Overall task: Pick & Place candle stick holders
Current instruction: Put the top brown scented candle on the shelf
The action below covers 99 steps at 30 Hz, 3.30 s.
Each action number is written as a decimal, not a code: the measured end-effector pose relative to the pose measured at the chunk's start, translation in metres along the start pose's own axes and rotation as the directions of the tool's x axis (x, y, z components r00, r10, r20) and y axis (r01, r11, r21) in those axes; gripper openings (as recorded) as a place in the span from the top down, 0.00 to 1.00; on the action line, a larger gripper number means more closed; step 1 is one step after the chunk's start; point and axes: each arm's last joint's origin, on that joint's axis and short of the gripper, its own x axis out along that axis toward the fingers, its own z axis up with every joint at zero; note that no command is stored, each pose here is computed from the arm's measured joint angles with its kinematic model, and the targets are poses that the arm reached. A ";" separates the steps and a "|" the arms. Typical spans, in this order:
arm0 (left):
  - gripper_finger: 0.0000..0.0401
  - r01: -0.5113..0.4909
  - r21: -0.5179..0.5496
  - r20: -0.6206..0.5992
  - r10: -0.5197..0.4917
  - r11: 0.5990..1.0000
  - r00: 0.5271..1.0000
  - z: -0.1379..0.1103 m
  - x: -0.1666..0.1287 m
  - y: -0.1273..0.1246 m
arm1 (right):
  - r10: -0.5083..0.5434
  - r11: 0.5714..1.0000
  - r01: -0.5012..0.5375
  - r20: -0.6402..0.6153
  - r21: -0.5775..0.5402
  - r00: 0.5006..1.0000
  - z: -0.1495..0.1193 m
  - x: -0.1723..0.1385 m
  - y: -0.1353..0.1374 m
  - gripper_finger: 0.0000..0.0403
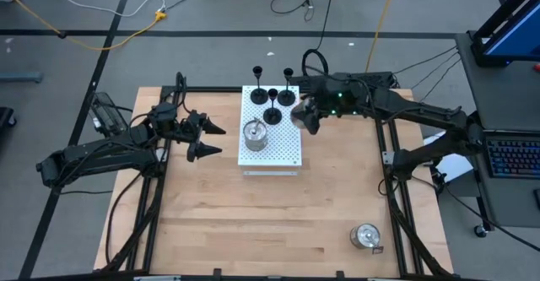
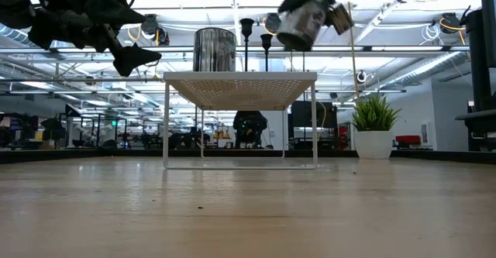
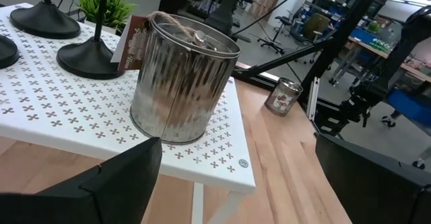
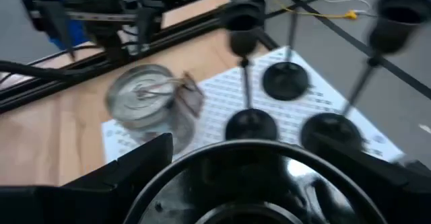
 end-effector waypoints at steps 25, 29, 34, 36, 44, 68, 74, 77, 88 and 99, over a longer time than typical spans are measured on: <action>0.00 0.009 0.005 -0.001 -0.009 1.000 1.000 0.000 0.000 0.000 | 0.068 0.993 -0.076 -0.092 -0.090 0.993 -0.025 0.078 0.034 0.22; 0.00 0.010 0.010 0.005 -0.010 1.000 1.000 0.001 0.000 -0.001 | 0.065 0.993 -0.074 -0.100 -0.089 0.993 -0.026 0.083 0.034 0.21; 0.00 0.013 0.017 0.017 -0.013 1.000 1.000 0.002 0.000 -0.001 | 0.069 0.993 -0.078 -0.101 -0.090 0.993 -0.028 0.088 0.034 0.21; 0.00 0.014 0.019 0.019 -0.014 1.000 1.000 0.002 0.000 -0.001 | 0.063 0.993 -0.074 -0.123 -0.090 0.990 -0.031 0.090 0.033 0.21; 0.00 0.014 0.017 0.021 -0.014 1.000 1.000 0.003 0.000 -0.001 | 0.063 0.992 -0.076 -0.124 -0.099 0.990 -0.031 0.090 0.033 0.20; 0.00 0.013 0.014 0.020 -0.014 1.000 1.000 0.002 0.000 -0.001 | 0.067 0.990 -0.080 -0.109 -0.116 0.992 -0.029 0.090 0.033 0.14; 0.00 0.013 0.014 0.020 -0.014 1.000 1.000 0.002 0.000 -0.001 | 0.067 0.990 -0.079 -0.104 -0.116 0.992 -0.029 0.090 0.033 0.14; 0.00 0.014 0.014 0.020 -0.014 1.000 1.000 0.002 0.000 -0.001 | 0.075 0.989 -0.084 -0.074 -0.119 0.994 -0.026 0.090 0.034 0.14; 0.00 0.014 0.015 0.020 -0.014 1.000 1.000 0.002 0.000 -0.001 | 0.102 0.983 -0.098 0.018 -0.158 0.995 -0.016 0.085 0.038 0.14; 0.00 0.055 0.019 0.006 -0.056 0.998 0.998 0.002 0.000 -0.002 | 0.055 0.970 -0.057 -0.014 -0.235 0.998 -0.013 0.037 0.045 0.40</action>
